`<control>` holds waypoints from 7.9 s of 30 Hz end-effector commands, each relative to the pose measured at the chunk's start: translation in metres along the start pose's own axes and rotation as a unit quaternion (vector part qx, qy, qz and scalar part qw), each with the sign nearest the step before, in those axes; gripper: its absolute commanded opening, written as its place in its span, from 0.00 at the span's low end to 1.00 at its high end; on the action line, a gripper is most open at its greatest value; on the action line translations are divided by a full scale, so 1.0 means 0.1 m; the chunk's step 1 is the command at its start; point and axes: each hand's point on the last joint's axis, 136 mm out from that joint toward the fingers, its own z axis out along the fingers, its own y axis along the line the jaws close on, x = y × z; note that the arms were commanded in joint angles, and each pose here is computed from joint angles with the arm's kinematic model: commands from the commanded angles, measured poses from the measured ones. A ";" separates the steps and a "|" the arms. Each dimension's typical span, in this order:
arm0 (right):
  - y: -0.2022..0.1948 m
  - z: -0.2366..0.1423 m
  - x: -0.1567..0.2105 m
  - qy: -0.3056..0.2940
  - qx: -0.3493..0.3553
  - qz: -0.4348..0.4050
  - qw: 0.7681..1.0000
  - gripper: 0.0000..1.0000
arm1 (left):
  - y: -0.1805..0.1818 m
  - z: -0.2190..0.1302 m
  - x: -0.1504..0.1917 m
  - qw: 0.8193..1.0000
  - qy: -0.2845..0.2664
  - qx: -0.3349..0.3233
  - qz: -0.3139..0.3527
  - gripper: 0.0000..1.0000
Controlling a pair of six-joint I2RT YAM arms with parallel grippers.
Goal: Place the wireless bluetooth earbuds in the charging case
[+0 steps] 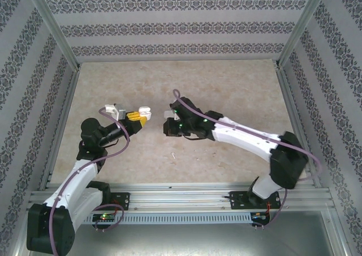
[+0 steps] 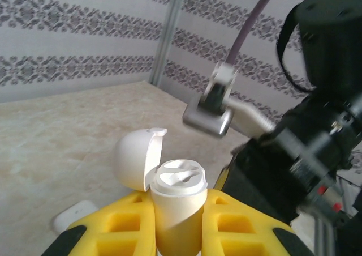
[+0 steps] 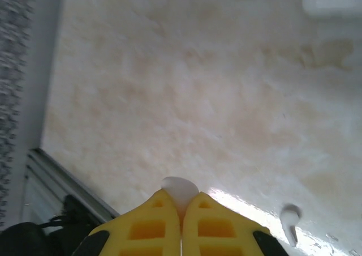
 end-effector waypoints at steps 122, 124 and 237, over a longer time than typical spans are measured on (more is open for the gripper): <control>0.75 -0.76 -0.30 -0.117 -0.140 -0.266 0.947 0.27 | -0.67 0.24 -0.63 0.977 -0.092 0.189 0.019 0.00; 0.75 -0.75 -0.32 -0.115 -0.135 -0.264 0.948 0.30 | -0.66 0.25 -0.60 0.978 -0.091 0.189 0.018 0.00; -1.10 0.80 1.14 0.317 0.288 -0.041 0.903 0.22 | -0.13 -0.09 0.11 0.996 -0.022 -0.057 0.064 0.00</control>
